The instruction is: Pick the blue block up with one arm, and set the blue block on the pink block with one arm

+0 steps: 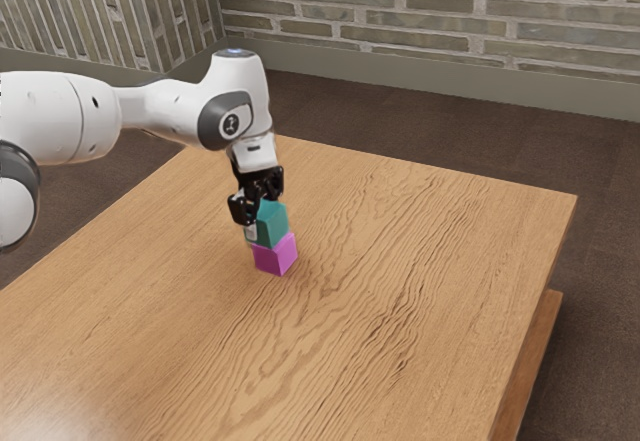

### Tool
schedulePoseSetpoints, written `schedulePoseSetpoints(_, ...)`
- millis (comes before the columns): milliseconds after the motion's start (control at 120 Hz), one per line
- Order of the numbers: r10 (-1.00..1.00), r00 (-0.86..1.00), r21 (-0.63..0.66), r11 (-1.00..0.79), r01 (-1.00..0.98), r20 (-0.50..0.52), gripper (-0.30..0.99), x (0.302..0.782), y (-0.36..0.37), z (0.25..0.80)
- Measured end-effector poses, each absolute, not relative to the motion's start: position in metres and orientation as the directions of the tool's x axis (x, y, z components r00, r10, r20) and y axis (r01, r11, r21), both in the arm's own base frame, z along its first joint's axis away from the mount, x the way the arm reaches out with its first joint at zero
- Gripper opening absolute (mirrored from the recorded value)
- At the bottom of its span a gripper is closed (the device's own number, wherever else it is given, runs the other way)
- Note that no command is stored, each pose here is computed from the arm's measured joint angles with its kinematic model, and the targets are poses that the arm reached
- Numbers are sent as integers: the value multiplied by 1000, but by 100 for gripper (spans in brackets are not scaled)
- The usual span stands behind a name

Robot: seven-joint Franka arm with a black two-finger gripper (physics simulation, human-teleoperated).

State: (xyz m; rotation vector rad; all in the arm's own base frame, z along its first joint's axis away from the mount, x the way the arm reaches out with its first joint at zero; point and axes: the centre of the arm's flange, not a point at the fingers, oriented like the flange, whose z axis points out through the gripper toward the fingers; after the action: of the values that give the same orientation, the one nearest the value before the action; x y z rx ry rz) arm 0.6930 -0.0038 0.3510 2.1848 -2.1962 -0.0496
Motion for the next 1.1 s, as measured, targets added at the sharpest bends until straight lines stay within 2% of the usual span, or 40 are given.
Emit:
schedulePoseSetpoints(683, -999, 12, 47, -10, -999, 29, 30, 714, 12, 333)
schedulePoseSetpoints(900, -999, 18, 57, -16, -998, 39, 53, 713, 12, 331)
schedulePoseSetpoints(1100, -999, 33, 51, -31, -998, 41, 63, 711, 20, 340)
